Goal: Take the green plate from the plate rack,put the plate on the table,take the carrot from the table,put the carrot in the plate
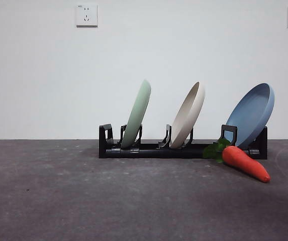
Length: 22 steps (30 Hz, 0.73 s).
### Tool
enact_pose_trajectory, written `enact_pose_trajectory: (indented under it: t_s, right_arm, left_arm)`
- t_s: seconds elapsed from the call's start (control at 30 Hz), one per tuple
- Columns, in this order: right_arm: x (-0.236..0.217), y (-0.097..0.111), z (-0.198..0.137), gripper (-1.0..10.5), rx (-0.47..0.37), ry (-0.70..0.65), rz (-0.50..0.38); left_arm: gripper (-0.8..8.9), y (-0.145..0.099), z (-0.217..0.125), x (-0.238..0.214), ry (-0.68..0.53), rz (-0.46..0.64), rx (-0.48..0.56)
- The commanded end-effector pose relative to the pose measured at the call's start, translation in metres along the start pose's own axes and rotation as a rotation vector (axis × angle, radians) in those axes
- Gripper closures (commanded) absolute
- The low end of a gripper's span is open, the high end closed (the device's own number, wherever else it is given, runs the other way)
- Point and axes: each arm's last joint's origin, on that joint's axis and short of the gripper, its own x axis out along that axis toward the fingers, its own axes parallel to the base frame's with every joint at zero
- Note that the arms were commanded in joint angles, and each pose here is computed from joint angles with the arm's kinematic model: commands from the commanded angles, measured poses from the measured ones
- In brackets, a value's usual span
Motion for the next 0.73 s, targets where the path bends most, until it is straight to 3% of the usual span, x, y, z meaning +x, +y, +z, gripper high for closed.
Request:
enact_pose_trajectory:
  t_s: [0.03,0.33,0.53,0.73]
  right_arm:
    - [0.001,-0.001,-0.004,9.5,0.049,0.013,0.001]
    - [-0.005,0.003,0.016,9.6,0.186,-0.043,0.012]
    - [-0.015,0.009,0.048,9.6,0.190,-0.048,0.013]
    - [-0.024,0.016,0.084,9.6,0.163,0.080,0.015]
  left_arm:
    - [8.17,0.000,-0.004,0.001,0.007,-0.006,-0.099]
    - [8.20,-0.005,0.020,-0.008,-0.017,-0.154,-0.232]
    - [8.20,-0.010,0.052,-0.026,-0.024,-0.226,-0.235]
    - [8.20,-0.014,0.082,-0.040,0.022,-0.302,-0.235]
